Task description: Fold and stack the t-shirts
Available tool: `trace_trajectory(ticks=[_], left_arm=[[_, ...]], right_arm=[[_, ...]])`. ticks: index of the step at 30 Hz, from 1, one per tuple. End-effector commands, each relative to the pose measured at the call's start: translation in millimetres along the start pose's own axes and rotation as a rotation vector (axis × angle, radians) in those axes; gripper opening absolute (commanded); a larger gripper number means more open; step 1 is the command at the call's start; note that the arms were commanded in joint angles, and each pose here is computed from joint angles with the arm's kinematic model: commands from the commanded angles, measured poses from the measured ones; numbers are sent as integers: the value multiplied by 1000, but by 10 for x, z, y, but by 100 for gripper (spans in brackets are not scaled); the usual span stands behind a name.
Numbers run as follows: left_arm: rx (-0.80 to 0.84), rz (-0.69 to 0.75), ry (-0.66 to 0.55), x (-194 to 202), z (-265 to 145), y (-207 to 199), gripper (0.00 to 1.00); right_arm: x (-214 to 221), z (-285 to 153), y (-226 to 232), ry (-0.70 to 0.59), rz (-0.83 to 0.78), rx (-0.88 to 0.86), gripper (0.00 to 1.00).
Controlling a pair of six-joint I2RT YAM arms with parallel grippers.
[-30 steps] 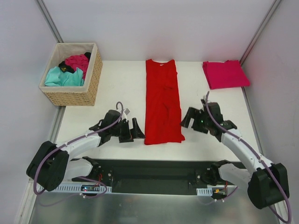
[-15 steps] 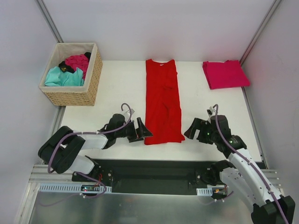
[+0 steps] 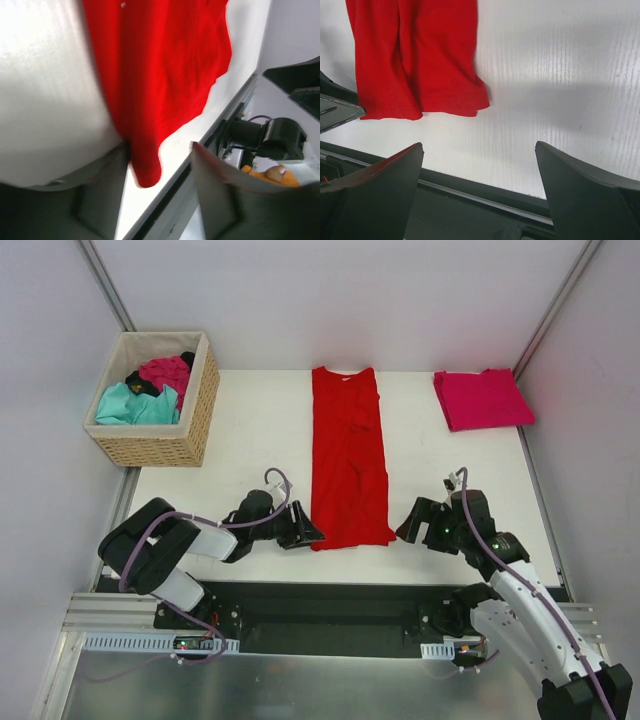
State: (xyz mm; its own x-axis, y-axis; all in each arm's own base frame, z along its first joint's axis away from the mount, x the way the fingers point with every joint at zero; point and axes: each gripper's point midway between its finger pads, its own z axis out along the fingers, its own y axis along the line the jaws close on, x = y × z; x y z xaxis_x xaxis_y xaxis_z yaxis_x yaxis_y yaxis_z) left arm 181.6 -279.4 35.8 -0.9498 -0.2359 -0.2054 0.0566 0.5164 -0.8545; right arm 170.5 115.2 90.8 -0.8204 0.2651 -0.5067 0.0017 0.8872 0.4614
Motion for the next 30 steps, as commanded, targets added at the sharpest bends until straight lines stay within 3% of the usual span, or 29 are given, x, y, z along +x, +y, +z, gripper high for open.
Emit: trace_trajectory(ticks=[1, 9, 11, 26, 30], left_arm=[[-64, -21, 49, 188, -13, 219, 41], [-70, -27, 59, 201, 10, 246, 15], [-69, -22, 61, 196, 19, 245, 1], [-64, -27, 81, 209, 46, 235, 0], [-67, -33, 79, 202, 50, 239, 0]], right_arm=[[51, 83, -43, 29, 17, 18, 99], [123, 185, -66, 66, 28, 18, 99], [125, 194, -71, 64, 29, 19, 99], [276, 622, -21, 121, 94, -64, 97], [343, 712, -30, 154, 101, -73, 91]])
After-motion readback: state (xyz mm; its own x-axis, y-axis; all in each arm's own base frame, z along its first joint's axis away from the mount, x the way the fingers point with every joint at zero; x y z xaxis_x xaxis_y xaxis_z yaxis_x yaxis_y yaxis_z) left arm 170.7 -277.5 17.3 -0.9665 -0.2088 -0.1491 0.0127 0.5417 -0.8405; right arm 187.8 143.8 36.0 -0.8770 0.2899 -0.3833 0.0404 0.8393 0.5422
